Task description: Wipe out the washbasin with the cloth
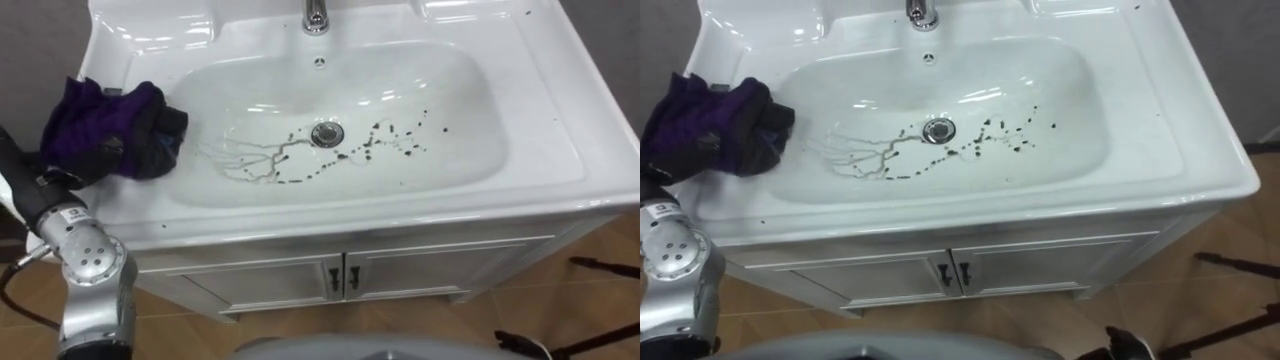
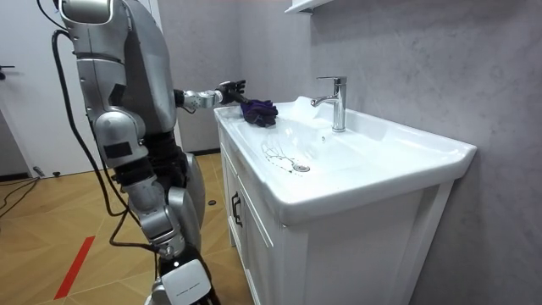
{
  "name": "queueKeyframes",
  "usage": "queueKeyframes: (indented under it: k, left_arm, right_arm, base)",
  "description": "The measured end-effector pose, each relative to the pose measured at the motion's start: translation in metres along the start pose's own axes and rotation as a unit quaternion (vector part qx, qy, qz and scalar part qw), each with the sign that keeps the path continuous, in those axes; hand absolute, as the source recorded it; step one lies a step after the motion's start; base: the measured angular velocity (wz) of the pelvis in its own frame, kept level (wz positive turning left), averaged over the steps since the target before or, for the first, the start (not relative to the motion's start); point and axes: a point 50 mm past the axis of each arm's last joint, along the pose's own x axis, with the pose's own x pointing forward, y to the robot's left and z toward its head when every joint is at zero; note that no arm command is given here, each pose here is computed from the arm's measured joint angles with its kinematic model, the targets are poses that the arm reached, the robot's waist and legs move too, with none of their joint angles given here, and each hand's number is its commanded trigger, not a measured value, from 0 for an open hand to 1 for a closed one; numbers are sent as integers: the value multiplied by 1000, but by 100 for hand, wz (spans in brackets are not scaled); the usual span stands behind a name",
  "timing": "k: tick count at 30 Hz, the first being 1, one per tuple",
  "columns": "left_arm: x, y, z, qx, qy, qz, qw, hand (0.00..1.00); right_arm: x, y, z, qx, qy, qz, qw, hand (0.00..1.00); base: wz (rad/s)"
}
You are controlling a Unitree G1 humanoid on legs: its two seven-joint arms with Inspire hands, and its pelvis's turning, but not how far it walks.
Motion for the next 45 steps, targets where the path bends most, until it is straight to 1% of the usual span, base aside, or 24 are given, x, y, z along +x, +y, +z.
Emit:
queueKeyframes:
  k: [4, 6, 15, 21, 23, 28, 30, 36, 40, 45]
  left_arm:
    - [0, -2, 3, 59, -36, -10, 998, 0]
    - [0, -2, 4, 78, -46, -14, 996, 0]
    - [0, -3, 3, 87, -40, -15, 995, 0]
    - [-2, -8, 4, 86, -42, -25, 995, 0]
    - [-5, -10, 0, 90, -36, -36, 995, 0]
    - [-14, -18, -24, 116, 7, -75, 990, 0]
    - [-17, -18, -31, 123, 18, -81, 989, 0]
    - [-19, -17, -40, 133, 25, -89, 987, 0]
    - [-20, -14, -52, 154, 36, -96, 983, 0]
    - [-19, -14, -56, 181, 30, -101, 978, 0]
  right_arm:
    - [0, -3, -1, -3, 1, -3, 1000, 0]
    - [0, -4, 0, -4, 1, -5, 1000, 0]
    - [0, -8, -4, -31, 12, -9, 999, 0]
    - [-1, -6, -10, -58, 28, -1, 998, 0]
    - [-1, -5, -12, -66, 35, 2, 997, 0]
    - [-1, -4, -14, -75, 44, 11, 996, 0]
    - [-1, -3, -13, -76, 43, 11, 996, 0]
    - [-1, -3, -14, -76, 51, 13, 996, 0]
    - [-1, -3, -15, -76, 52, 15, 996, 0]
    - [-1, -3, -15, -76, 53, 15, 996, 0]
  base:
    - [0]
    - [0]
    - [-3]
    - [-9]
    - [-12]
    - [-1]
    - [0]
    - [-5]
    - [-5]
    - [-3]
